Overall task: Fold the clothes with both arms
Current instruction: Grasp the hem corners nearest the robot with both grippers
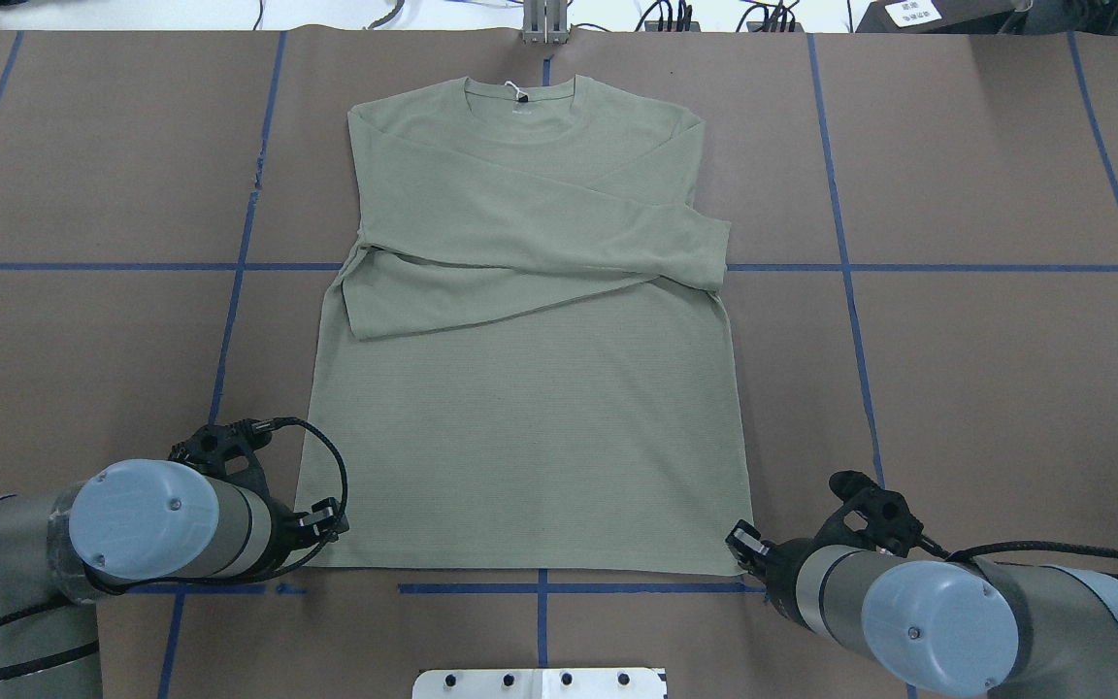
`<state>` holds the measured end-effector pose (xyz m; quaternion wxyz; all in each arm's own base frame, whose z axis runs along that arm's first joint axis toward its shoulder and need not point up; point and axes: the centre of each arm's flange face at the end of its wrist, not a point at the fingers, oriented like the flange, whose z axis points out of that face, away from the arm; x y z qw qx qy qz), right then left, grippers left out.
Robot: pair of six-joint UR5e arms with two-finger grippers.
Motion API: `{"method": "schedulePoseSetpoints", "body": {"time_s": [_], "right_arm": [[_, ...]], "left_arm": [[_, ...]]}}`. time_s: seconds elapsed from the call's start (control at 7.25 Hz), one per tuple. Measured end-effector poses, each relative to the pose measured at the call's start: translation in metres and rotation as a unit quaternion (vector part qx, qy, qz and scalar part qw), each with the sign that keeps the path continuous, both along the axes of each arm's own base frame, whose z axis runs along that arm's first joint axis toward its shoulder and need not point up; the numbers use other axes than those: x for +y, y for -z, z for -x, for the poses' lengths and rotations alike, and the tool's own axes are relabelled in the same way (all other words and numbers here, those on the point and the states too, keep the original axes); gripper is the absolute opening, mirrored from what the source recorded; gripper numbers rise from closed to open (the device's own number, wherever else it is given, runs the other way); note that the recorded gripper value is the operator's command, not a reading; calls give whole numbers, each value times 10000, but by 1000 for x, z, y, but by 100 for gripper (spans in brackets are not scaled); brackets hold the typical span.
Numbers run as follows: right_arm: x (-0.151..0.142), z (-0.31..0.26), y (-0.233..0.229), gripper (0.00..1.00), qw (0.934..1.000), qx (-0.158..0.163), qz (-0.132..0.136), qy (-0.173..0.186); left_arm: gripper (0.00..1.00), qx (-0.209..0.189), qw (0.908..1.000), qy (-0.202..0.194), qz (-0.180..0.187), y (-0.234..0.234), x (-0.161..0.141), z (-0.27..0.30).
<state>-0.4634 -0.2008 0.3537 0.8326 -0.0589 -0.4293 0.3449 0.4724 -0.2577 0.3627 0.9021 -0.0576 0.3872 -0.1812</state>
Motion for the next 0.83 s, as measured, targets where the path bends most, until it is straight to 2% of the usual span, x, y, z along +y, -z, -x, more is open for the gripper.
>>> {"method": "schedulePoseSetpoints", "body": {"time_s": [0.28,0.41,0.55,0.69,0.83], "right_arm": [[0,0,-1,0,10000,16,-5,-8],[0,0,-2,0,10000,17,-6,-12],[0,0,-2,0,10000,16,-6,-17],[0,0,-2,0,10000,20,-5,-19],[0,0,-2,0,10000,23,-6,-20]], "left_arm": [[66,-85,10000,-32,3,-8,0,-3],[58,-116,9999,-41,6,-12,-1,-5],[41,-113,9999,-42,9,-12,-1,-5],[30,-94,9999,-39,17,-10,0,-4],[0,-80,10000,-35,31,-8,0,-4]]}}
